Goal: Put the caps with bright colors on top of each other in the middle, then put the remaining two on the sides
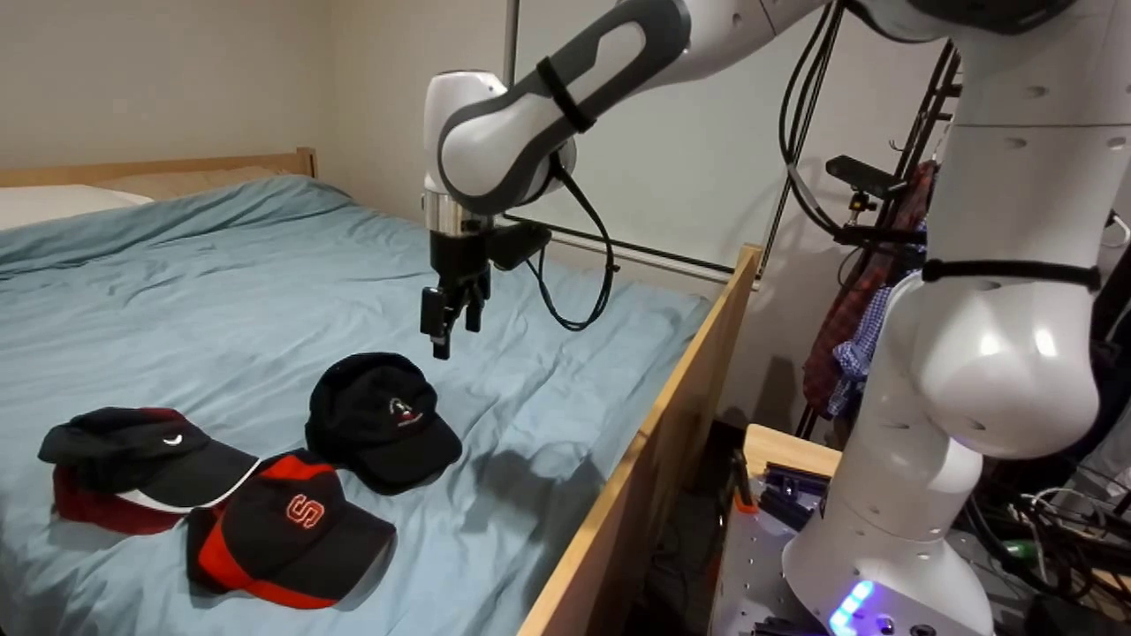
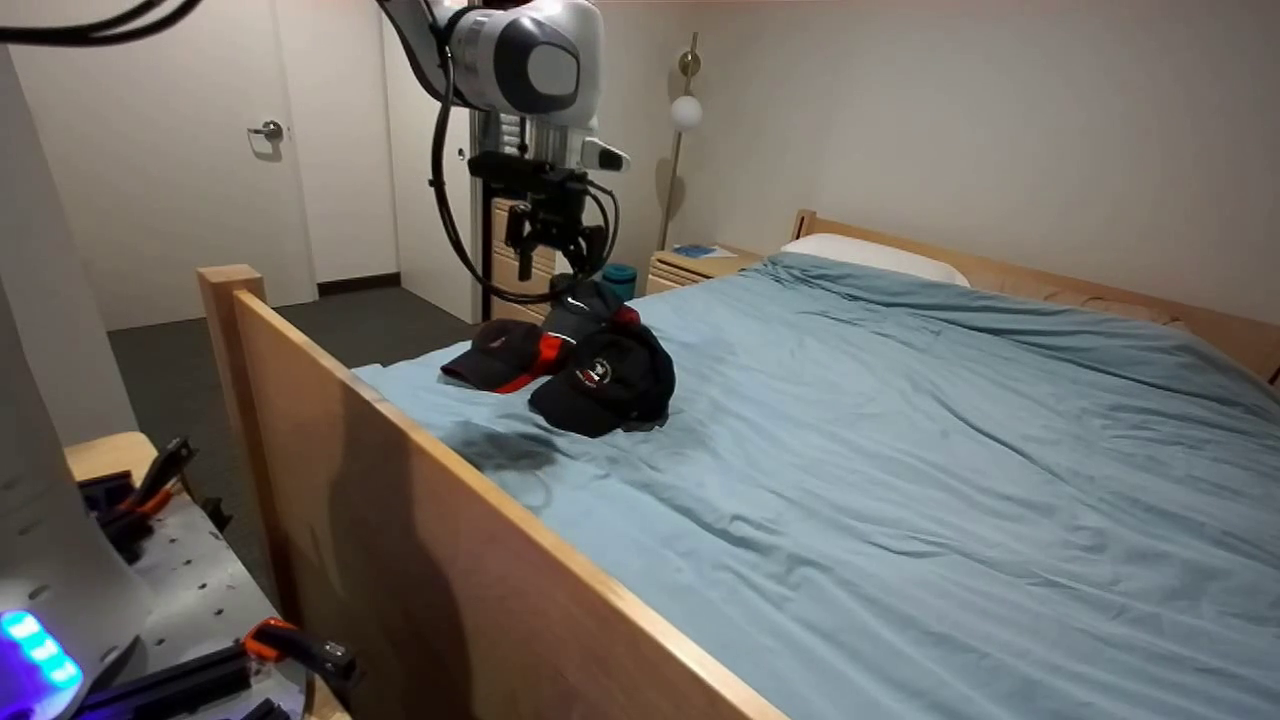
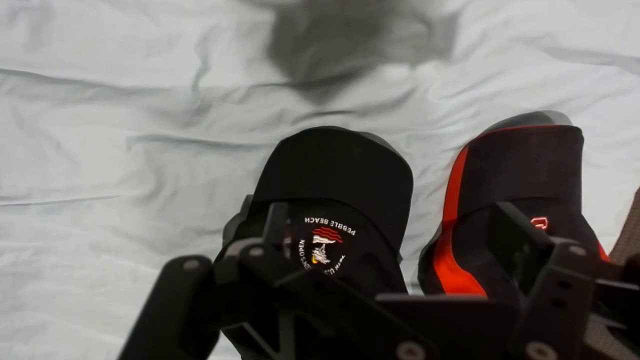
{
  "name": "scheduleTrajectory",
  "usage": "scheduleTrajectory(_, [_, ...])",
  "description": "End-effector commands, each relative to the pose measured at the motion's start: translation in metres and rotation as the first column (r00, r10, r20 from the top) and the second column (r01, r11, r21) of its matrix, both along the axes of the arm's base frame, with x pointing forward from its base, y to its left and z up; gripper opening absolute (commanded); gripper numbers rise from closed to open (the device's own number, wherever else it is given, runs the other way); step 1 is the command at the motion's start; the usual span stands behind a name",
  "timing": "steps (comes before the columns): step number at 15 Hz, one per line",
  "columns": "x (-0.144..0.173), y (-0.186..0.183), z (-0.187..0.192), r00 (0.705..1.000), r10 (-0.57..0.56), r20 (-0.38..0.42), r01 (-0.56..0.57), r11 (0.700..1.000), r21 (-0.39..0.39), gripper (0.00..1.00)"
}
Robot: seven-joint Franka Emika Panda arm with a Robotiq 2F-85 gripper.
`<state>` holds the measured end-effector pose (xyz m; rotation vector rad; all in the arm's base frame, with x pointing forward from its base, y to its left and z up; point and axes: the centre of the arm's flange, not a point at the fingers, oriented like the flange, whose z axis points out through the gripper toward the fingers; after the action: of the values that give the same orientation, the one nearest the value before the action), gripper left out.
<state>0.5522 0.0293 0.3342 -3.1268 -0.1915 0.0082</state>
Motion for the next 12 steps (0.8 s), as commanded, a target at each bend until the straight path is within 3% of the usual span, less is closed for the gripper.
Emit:
scheduleTrajectory(1, [0.042, 0.013, -0.027, 1.0, -0.025, 0.008, 0.024, 0.999, 0.044, 1.0])
scheduleTrajectory(6, [0.084, 0.017, -0.059, 0.993, -0.096, 0.067, 0.095, 0.995, 0.01, 1.0])
scheduleTrajectory(9, [0.113, 0.01, -0.085, 0.971, -0.179, 0.156, 0.178, 0.984, 0.02, 1.0])
scheduleTrajectory(12, [0.133, 0.006, -0.108, 0.955, -0.234, 0.185, 0.233, 0.972, 0.027, 1.0])
